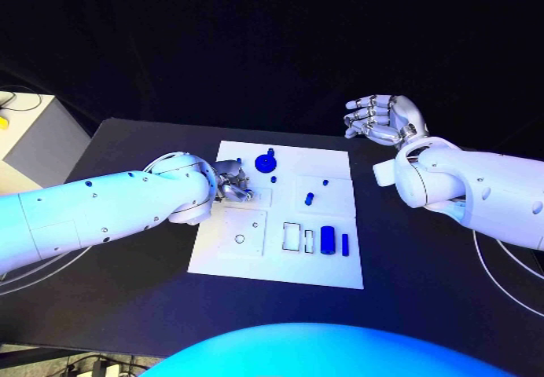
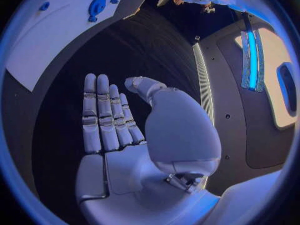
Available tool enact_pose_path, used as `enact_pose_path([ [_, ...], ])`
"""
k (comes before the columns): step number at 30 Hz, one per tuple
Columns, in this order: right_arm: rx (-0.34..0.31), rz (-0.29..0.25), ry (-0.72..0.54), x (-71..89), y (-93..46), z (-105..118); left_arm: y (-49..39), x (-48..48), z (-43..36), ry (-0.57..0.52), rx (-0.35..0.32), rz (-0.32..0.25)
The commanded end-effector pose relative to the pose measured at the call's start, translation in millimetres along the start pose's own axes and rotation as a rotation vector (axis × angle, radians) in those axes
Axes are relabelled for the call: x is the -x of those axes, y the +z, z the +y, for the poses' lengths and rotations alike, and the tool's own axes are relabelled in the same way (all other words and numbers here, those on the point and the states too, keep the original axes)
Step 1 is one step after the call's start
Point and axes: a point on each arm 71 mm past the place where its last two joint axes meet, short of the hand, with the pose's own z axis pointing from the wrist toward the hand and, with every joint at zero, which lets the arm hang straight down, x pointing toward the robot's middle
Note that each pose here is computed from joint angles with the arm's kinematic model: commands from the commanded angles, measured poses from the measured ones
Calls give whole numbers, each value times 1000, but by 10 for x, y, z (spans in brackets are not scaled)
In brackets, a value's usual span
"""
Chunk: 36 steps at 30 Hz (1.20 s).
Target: Assemble the parts on the task board
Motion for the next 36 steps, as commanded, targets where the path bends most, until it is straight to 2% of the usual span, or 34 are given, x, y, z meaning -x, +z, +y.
enact_pose_path([
  [1, 6, 20, 7, -15, -1, 7, -28, -9, -59, -29, -14, 79],
  [11, 4, 24, 9, -29, 5, 5, -77, 177, -151, -41, -28, 148],
  [16, 3, 26, 9, -37, 8, 1, -53, 220, -174, -27, -24, 213],
  [21, 2, 27, 10, -41, 8, -1, -9, 266, -163, -12, -10, 240],
  [28, 3, 29, 11, -48, 6, 3, 48, 294, -139, 23, 12, 244],
  [36, 4, 29, 11, -52, 6, 5, 97, 345, -130, 66, 28, 166],
])
